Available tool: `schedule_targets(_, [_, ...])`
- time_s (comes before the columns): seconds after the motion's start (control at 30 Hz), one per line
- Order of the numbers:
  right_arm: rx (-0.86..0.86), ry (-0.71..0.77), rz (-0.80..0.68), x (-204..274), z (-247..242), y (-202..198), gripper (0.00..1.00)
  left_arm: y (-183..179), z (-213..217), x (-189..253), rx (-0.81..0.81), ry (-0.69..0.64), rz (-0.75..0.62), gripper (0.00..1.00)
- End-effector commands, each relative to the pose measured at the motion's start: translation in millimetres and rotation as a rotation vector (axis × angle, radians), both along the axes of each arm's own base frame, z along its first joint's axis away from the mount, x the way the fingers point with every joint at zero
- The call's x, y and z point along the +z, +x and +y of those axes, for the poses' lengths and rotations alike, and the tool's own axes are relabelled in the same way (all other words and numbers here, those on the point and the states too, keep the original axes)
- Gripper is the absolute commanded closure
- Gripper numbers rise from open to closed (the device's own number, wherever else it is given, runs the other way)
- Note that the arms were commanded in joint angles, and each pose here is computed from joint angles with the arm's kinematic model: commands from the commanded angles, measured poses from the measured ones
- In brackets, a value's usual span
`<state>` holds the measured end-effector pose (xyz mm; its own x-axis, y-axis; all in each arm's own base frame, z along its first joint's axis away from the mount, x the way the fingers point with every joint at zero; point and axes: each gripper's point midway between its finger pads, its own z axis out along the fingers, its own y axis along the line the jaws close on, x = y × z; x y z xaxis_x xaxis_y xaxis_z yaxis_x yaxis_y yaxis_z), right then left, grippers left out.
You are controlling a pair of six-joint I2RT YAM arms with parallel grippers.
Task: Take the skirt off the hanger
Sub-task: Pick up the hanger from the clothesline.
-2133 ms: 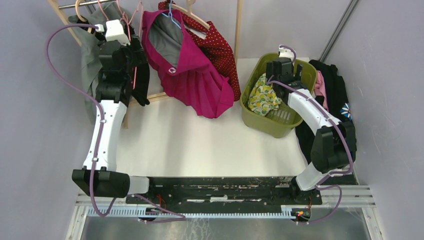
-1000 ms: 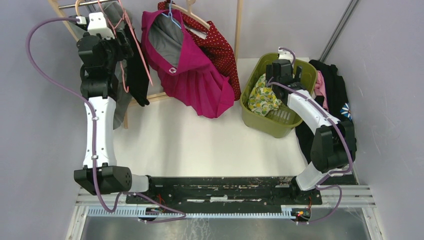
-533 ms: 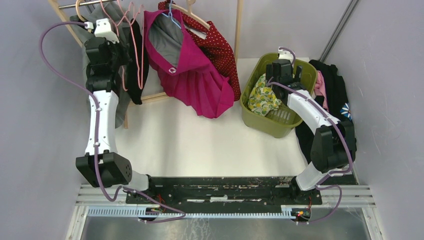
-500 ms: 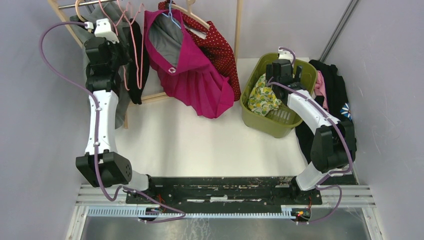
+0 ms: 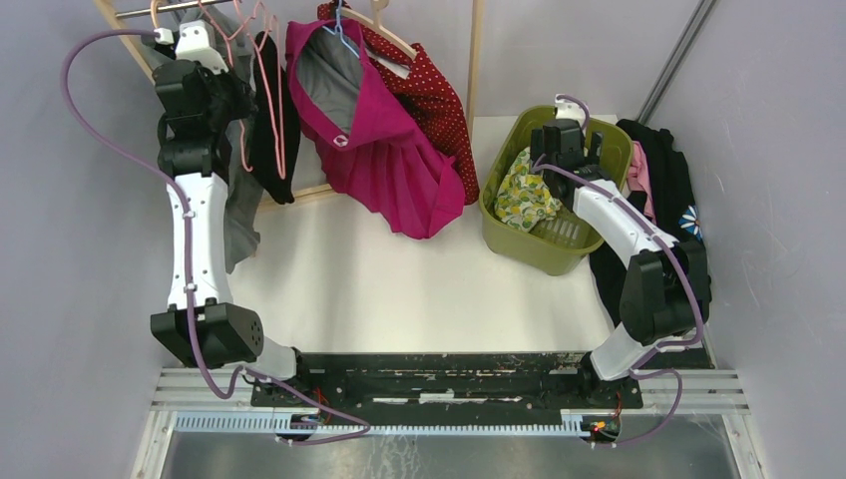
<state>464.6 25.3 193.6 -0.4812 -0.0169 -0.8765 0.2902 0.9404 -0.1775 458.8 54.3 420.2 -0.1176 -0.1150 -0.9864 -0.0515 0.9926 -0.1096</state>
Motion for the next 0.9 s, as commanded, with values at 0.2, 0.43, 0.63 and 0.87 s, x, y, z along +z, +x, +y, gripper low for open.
schedule_targets(0.2, [0.006,0.025,-0.025,-1,6,6,0.0,-31,-10,85,-0.016,-0.023,-0.22,0.97])
schedule_targets(0.43, [0.011,0.034,-0.015,-7,8,5,0.0,-16,0,33,0.019,0.01,-0.176,0.97])
schedule_targets(0.63, [0.023,0.056,0.006,-14,13,8,0.0,25,13,29,0.045,0.015,-0.307,0.97])
schedule_targets(0.87, [0.018,0.028,0.013,-15,8,4,0.0,43,19,43,0.057,0.046,-0.389,0.97])
